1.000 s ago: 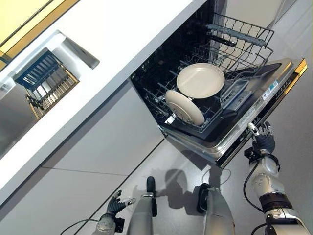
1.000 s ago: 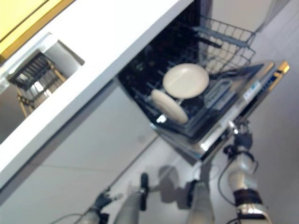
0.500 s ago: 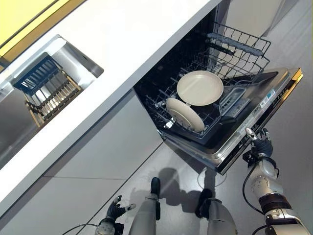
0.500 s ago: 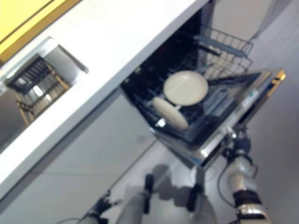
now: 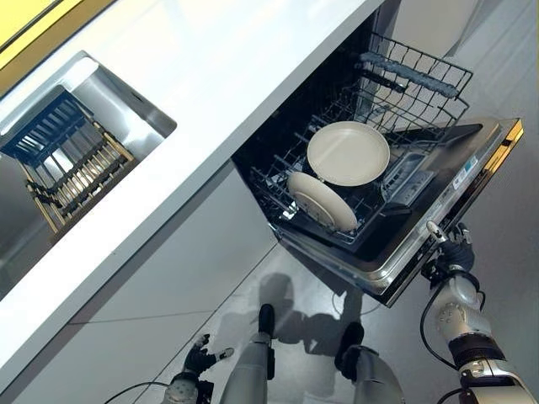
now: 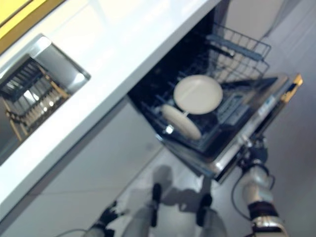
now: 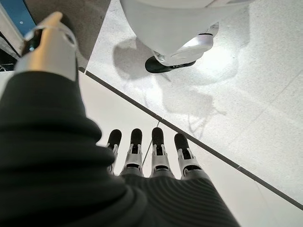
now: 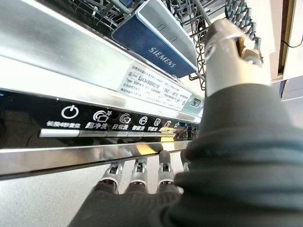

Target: Take plates into dishwasher

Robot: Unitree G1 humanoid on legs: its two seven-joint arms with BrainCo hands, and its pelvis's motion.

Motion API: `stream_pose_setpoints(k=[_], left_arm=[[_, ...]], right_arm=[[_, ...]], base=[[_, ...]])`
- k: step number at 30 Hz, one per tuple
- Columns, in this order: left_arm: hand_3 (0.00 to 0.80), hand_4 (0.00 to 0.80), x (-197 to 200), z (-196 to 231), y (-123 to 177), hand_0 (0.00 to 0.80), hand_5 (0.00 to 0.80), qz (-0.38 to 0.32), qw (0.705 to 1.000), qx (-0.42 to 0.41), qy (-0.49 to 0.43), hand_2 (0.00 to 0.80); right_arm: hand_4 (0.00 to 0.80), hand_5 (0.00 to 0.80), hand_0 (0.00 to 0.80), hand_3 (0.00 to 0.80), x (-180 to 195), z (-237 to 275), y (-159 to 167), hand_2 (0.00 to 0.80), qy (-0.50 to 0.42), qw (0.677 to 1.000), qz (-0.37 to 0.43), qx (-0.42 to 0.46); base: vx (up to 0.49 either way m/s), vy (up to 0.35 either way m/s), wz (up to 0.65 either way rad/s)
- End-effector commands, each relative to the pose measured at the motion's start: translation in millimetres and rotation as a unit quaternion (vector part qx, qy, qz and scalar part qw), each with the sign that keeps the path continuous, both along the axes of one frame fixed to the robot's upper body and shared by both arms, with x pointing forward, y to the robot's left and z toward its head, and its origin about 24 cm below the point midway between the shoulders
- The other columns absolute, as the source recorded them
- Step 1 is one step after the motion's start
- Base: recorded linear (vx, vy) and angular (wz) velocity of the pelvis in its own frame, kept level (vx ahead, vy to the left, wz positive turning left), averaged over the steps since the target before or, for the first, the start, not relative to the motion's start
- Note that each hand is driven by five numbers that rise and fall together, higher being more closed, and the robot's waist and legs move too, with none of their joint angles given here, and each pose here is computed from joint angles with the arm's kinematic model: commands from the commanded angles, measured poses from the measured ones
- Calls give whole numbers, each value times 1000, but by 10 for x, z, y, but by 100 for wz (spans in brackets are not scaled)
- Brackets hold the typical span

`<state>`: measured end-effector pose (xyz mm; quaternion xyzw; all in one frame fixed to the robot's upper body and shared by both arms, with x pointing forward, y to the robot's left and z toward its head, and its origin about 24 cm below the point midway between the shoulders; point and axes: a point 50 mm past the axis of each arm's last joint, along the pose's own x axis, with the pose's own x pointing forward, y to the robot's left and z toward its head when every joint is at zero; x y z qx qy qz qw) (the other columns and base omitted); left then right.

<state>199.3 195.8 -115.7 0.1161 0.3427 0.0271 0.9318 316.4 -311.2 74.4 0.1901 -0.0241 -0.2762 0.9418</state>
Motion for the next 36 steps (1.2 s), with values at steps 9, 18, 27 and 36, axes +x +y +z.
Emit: stream_pose_setpoints(k=[9,18,27,36], left_arm=[[0,0,401,329,199,0,0,-28,996,48,-65,0],[0,0,361,307,229,0,0,-38,996,56,-56,0],[0,0,313,262,282,0,0,-42,996,68,-32,0],[0,0,199,182,338,0,0,-44,996,73,-6,0]], right_arm=[[0,0,0,0,737,1298,1835,0,-191,902,375,-98],[0,0,0,0,729,1268,1936,0,-187,893,398,-96],[0,0,0,0,712,1234,2059,0,-179,886,416,-98],[0,0,0,0,703,1078,2112,0,-149,885,430,-99]], base=[[18,-37,-8],[38,-30,-3],[11,10,0],[55,12,21]])
